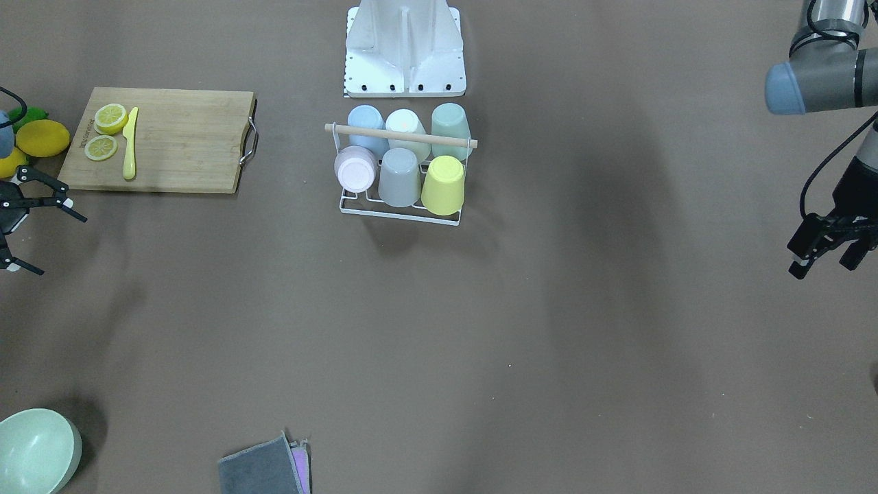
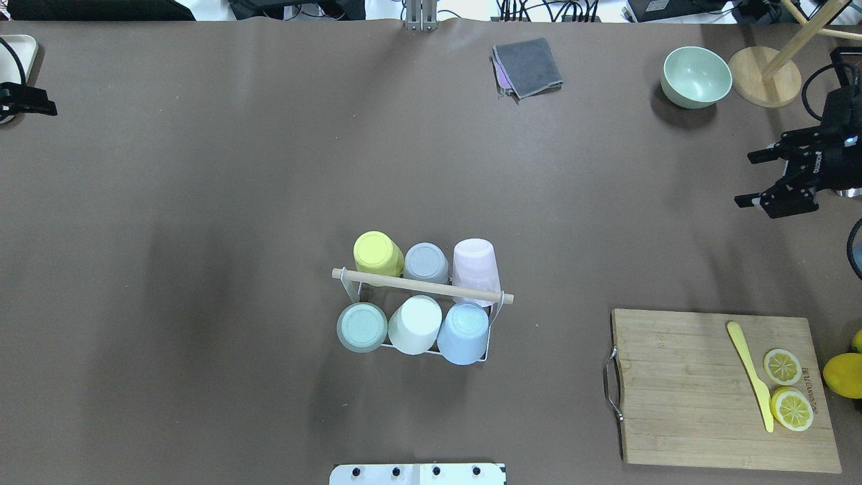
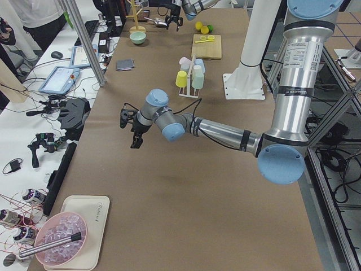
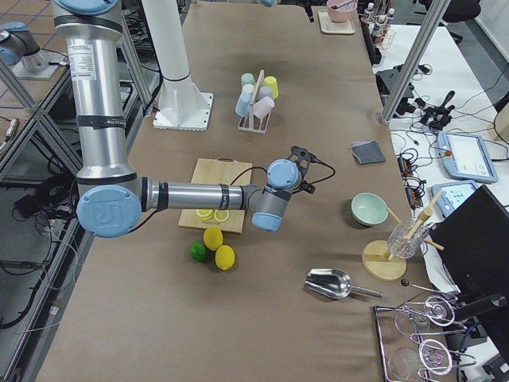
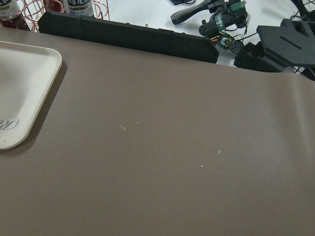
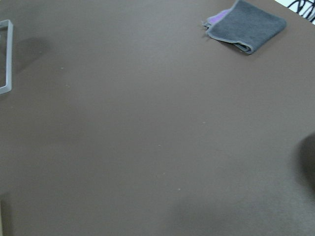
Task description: Place cup on cup holder
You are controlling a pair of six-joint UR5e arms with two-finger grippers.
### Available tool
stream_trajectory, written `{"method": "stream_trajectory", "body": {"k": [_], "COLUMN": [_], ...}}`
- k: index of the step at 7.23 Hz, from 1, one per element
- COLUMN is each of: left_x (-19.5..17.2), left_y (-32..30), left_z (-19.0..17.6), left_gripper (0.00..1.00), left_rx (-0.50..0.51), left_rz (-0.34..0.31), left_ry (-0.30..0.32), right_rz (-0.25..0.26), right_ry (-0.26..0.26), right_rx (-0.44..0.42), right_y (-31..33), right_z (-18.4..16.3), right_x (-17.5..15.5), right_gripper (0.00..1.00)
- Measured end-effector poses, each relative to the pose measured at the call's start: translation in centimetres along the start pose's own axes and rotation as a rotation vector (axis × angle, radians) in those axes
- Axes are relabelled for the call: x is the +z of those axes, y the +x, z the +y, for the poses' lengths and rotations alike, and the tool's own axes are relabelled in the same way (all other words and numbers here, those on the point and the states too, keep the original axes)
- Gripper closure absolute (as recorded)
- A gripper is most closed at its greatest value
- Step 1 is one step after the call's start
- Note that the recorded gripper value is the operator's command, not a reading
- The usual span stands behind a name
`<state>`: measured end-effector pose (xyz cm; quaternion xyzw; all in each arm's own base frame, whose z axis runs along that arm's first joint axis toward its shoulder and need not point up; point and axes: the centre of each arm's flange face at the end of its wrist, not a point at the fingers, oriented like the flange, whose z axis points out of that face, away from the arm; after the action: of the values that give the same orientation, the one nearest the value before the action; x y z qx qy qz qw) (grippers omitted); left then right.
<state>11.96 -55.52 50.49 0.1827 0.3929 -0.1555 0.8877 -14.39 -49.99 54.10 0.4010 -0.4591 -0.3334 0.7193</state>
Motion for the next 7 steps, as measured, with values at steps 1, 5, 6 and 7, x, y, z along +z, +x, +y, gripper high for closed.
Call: {"method": "stream_trajectory", "body": {"k": [1, 5, 6, 7], "left_x": [-0.5, -2.7, -3.4, -4.1], "left_y": [-1.3, -6.5, -7.6, -8.9], "left_z": [-0.5, -1.2, -1.4, -1.3], "left_gripper": [0.03, 0.03, 0.03, 0.03], "left_rx": [0.012, 0.051, 0.048, 0.049], "left_rz": [-0.001, 0.017, 0.033, 0.043], "left_ry": [-0.035, -0.136, -0.158, -0.18], "right_rz": [0.062, 0.321, 0.338, 0.347], "right_ry": [-0.02, -0.181, -0.235, -0.283], "right_rx": [0.048, 0.245, 0.312, 0.391], "right_y": [1.0, 4.7, 5.1, 5.2], "right_z": [-0.9, -1.4, -1.1, -0.8], "right_x": [-1.2, -1.9, -1.8, -1.6], "right_gripper": [0.01, 0.01, 0.02, 0.02]}}
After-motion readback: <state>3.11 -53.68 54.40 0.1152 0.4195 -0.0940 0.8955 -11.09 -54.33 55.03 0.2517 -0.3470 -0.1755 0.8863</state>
